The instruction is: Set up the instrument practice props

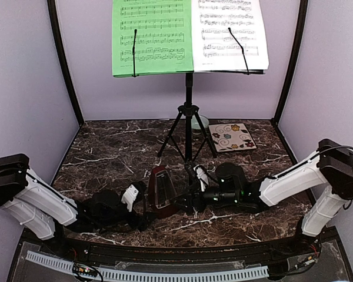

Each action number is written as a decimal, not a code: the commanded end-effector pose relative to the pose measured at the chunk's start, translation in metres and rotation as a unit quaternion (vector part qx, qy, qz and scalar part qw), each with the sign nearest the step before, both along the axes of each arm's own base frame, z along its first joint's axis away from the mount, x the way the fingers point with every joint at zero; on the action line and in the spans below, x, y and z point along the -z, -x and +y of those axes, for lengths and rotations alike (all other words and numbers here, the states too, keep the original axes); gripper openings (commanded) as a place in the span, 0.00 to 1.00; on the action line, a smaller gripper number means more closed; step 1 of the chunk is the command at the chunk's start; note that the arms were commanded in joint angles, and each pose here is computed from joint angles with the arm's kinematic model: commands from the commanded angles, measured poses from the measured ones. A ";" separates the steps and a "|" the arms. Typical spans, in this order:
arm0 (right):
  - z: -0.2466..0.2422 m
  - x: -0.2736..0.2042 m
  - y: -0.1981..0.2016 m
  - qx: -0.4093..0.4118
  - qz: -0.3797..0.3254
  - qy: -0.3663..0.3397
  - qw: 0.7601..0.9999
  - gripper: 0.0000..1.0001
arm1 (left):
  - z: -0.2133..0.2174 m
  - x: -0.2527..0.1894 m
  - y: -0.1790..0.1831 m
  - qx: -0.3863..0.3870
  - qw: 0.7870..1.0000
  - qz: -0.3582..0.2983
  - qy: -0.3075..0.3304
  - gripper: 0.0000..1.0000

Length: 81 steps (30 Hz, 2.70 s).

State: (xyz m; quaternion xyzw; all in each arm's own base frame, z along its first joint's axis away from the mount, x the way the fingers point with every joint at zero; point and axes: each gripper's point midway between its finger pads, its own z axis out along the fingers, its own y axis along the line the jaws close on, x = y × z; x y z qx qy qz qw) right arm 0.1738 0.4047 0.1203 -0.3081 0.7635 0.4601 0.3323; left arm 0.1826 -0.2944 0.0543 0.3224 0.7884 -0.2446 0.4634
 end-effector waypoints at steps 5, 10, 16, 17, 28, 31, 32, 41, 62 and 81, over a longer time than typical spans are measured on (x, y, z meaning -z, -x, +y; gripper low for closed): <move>0.028 0.006 0.005 -0.061 -0.020 -0.032 0.997 0.86 | 0.035 -0.023 -0.026 -0.064 0.996 0.021 0.064 0.99; 0.034 0.010 0.018 -0.077 0.003 -0.048 0.996 0.84 | 0.050 -0.026 -0.042 -0.086 0.992 0.043 0.079 0.94; 0.040 0.016 0.029 -0.090 0.007 -0.047 0.995 0.83 | 0.050 -0.010 -0.060 -0.098 0.988 0.096 0.075 0.87; 0.043 0.017 0.030 -0.094 0.006 -0.046 0.995 0.83 | 0.047 -0.009 -0.062 -0.093 0.988 0.099 0.075 0.86; 0.060 0.018 0.023 -0.088 -0.017 -0.040 0.995 0.84 | 0.018 -0.023 -0.117 -0.061 0.986 0.108 0.112 0.83; 0.056 0.014 0.020 -0.076 -0.022 -0.040 0.996 0.84 | 0.034 -0.036 -0.123 -0.091 0.983 0.100 0.122 0.90; 0.051 0.013 0.019 -0.067 -0.023 -0.041 0.997 0.84 | 0.042 -0.039 -0.123 -0.110 0.982 0.096 0.116 0.94; -0.010 0.004 -0.009 0.063 -0.034 -0.027 0.997 0.84 | 0.082 -0.082 -0.087 -0.152 0.975 0.091 0.137 0.99; -0.004 0.014 -0.024 0.077 -0.007 -0.016 0.997 0.81 | 0.006 -0.104 -0.015 -0.121 0.986 0.018 0.111 0.99; -0.016 0.014 -0.027 0.099 -0.016 -0.015 0.995 0.82 | -0.034 -0.076 -0.058 -0.197 0.978 -0.062 0.013 0.87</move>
